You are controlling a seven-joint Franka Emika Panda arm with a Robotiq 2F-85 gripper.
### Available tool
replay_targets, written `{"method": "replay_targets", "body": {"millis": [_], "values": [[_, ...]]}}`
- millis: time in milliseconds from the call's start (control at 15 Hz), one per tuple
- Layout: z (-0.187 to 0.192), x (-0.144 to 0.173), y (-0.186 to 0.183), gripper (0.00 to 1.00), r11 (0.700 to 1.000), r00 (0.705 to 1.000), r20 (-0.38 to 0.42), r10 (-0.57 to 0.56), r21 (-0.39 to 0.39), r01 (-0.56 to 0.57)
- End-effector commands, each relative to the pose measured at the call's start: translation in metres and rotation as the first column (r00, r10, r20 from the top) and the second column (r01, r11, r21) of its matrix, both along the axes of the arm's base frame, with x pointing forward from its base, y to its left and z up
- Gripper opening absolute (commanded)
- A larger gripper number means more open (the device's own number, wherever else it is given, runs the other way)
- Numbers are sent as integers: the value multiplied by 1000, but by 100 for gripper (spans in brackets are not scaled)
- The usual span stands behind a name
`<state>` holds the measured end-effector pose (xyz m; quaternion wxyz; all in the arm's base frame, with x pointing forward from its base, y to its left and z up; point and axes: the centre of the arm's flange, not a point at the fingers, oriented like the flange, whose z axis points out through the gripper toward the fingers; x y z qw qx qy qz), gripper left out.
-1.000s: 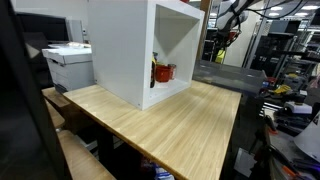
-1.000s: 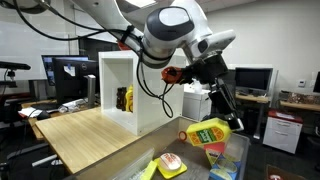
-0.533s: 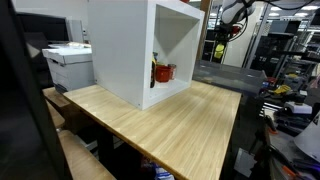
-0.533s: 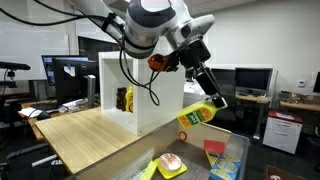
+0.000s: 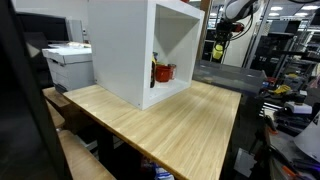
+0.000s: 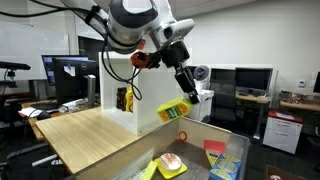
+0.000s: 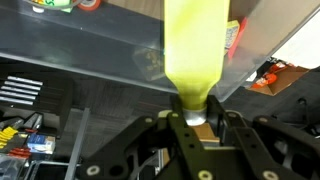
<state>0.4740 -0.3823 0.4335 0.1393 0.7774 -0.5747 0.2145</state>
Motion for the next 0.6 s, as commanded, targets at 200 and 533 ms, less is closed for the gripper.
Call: {"method": "replay_targets", "body": {"millis": [200, 533], "values": [[-24, -15, 41, 10, 987, 990, -32, 140, 77, -137], [-46, -13, 64, 10, 972, 972, -90, 217, 110, -207]]}}
